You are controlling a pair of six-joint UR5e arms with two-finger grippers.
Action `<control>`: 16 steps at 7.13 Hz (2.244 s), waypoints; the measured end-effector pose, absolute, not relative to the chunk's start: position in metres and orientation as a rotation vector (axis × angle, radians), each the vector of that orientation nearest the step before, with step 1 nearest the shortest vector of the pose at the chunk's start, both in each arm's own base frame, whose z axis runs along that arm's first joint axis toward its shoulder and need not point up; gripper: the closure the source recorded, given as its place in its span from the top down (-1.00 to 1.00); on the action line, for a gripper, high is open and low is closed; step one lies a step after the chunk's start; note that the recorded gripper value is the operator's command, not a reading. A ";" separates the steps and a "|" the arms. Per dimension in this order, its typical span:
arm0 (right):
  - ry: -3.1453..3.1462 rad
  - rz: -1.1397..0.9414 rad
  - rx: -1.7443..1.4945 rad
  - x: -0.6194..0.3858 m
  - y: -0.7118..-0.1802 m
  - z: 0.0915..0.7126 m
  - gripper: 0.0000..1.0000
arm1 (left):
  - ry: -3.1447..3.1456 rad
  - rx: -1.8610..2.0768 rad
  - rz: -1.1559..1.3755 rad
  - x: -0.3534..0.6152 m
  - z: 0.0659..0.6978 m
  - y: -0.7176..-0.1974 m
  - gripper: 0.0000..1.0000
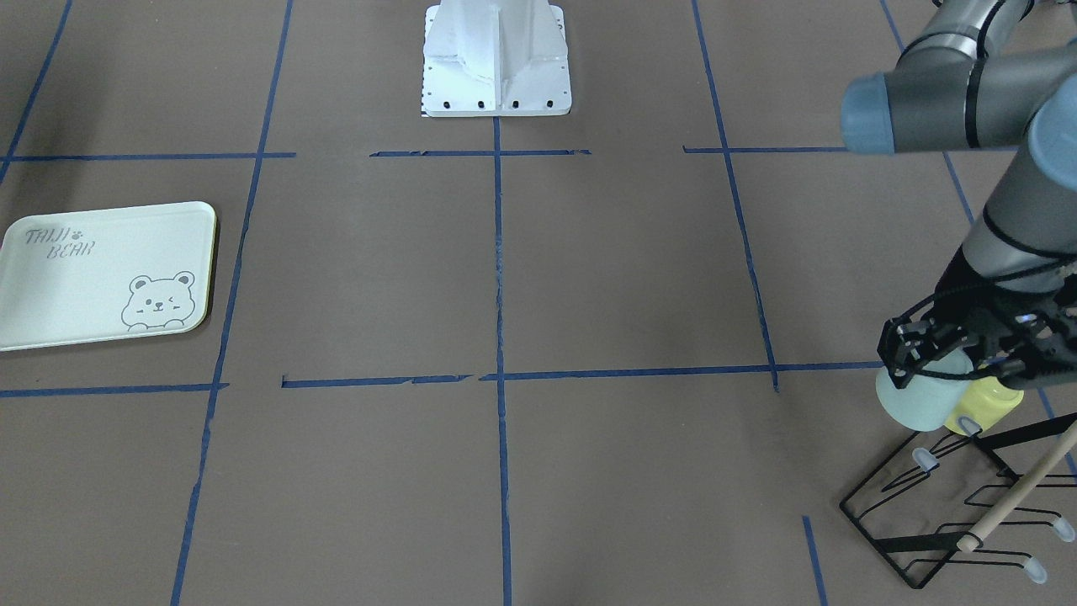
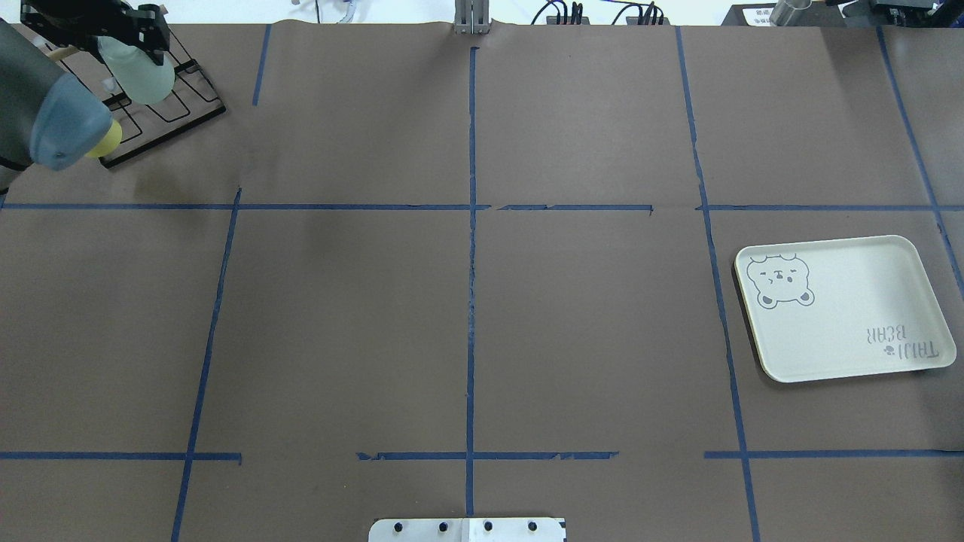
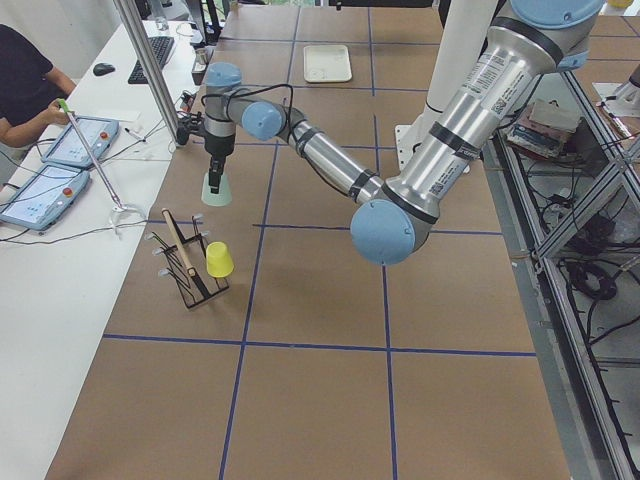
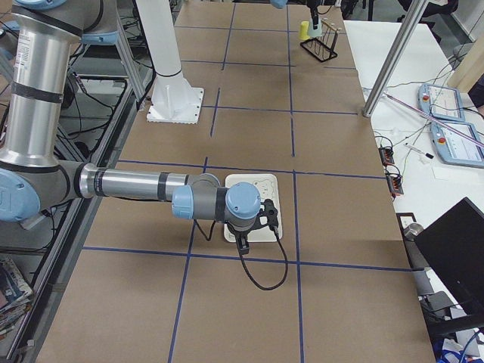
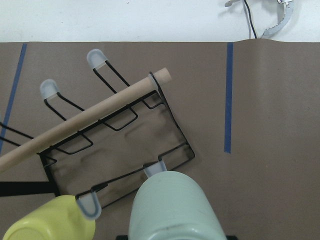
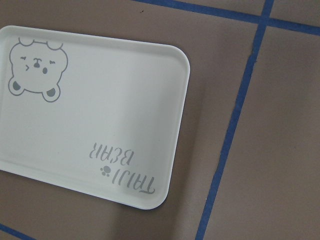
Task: Left arm grabs green cup and hands to right arm on tray
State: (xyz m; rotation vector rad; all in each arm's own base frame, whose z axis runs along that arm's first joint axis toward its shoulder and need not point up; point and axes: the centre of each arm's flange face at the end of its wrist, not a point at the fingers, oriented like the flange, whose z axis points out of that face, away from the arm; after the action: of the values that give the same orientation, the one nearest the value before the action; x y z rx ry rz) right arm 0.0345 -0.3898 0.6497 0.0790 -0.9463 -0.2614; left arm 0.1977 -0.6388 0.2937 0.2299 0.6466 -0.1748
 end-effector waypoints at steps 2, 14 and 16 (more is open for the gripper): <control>-0.997 -0.260 0.086 0.031 -0.391 0.645 1.00 | 0.686 0.202 -0.220 0.221 0.261 -0.605 -0.97; -1.521 -0.089 -0.009 -0.233 -0.400 0.397 1.00 | 1.749 -0.336 -0.547 0.429 0.146 -0.374 -0.94; -1.679 -0.093 -0.086 -0.269 -0.380 0.343 1.00 | 1.837 -0.428 -0.549 0.418 0.146 -0.361 -0.94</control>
State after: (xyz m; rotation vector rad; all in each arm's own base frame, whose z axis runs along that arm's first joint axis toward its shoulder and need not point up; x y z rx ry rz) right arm -0.2690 -0.3805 0.3434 -0.0864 -1.6789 -0.0927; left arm 0.4183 -0.3612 0.1460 -0.4279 1.8372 -0.5485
